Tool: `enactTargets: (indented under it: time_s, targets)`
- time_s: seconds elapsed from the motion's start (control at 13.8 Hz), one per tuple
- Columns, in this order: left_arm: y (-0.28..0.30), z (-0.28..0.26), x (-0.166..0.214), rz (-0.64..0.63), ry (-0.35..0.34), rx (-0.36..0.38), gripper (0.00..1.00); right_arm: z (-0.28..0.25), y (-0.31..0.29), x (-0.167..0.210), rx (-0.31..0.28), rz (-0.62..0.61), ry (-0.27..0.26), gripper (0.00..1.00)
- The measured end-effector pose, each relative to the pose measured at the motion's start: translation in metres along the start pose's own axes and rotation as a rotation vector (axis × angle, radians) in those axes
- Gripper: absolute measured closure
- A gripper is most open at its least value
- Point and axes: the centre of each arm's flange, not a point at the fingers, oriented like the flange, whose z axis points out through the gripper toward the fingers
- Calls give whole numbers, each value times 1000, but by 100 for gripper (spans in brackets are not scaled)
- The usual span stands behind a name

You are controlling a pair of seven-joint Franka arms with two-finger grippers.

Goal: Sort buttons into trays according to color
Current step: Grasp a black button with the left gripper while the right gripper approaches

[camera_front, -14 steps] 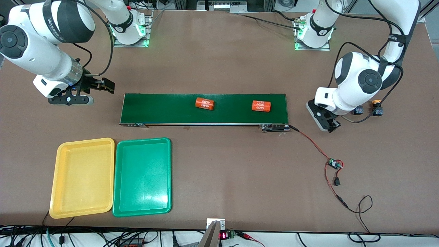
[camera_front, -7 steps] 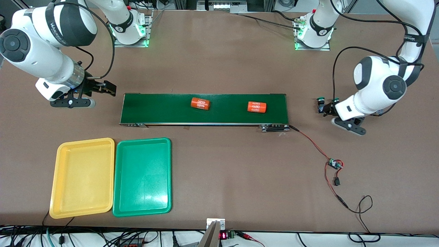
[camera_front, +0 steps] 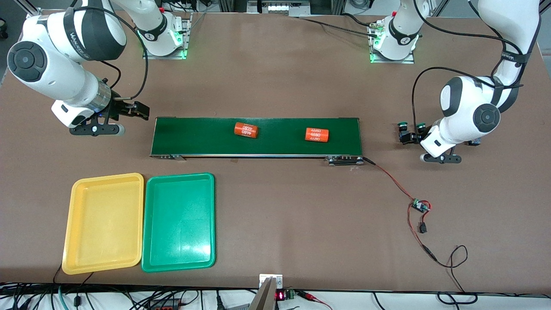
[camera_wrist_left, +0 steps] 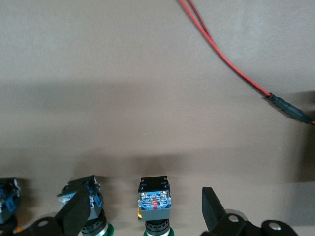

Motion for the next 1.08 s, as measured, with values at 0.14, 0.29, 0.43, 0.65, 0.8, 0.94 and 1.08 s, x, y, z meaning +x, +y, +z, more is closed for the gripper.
enactTargets:
  time_s: [0.14,0.29,0.43,0.65,0.8,0.94,1.08]
  targets:
    - [0,14,-1,-15,-27,-5,0,7,3,-6,4,3,13,0]
    - [0,31,-3,-19,-57,-11,0,17,5,-16,10,4,21,0]
    - [0,43,-5,-36,-82,-14,0,21,6,-24,19,8,19,0]
    - [-1,56,-10,-46,-110,-16,0,21,6,-26,26,11,19,0]
    - [-2,62,-16,-51,-126,-16,0,19,4,-24,30,9,47,0]
    - [-1,68,-21,-52,-140,-16,6,18,-4,-21,34,-4,83,0]
    - [-1,71,-25,-53,-150,-16,15,20,-14,-21,32,-23,88,0]
